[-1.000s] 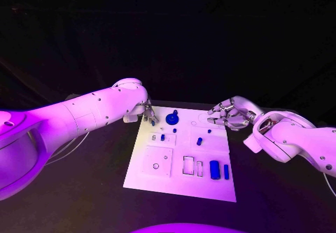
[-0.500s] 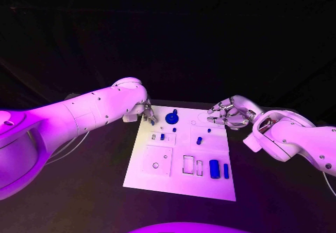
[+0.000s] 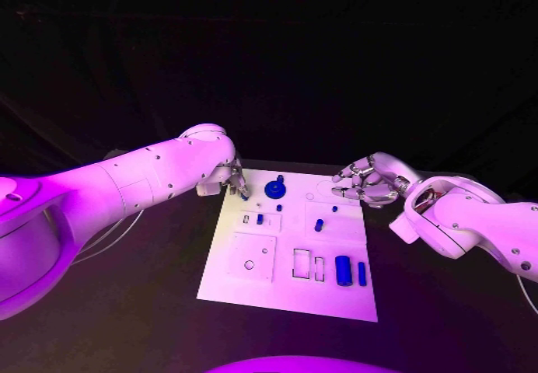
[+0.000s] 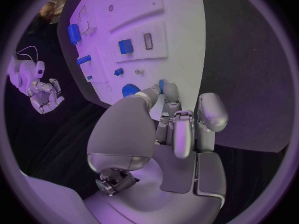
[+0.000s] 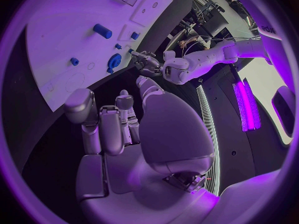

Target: Assemble the parts on the task board

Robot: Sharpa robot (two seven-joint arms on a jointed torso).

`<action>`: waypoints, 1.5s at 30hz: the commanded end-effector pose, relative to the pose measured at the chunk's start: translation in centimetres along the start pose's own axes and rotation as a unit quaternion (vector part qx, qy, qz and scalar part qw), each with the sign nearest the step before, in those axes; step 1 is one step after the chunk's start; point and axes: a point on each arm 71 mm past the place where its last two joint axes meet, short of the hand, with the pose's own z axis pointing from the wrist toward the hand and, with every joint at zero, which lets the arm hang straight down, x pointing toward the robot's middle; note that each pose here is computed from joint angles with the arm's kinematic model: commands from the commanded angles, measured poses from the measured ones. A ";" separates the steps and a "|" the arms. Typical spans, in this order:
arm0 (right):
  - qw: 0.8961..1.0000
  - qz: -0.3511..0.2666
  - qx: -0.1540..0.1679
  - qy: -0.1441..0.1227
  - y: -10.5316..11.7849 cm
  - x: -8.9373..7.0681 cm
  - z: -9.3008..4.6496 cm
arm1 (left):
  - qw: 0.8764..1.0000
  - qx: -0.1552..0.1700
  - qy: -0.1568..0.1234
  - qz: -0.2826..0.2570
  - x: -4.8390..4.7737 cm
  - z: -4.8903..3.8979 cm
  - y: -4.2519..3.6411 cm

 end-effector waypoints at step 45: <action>1.000 -0.001 0.000 0.008 -0.4 0.3 -0.2 | 0.996 0.059 -0.023 -0.061 5.14 -3.56 2.75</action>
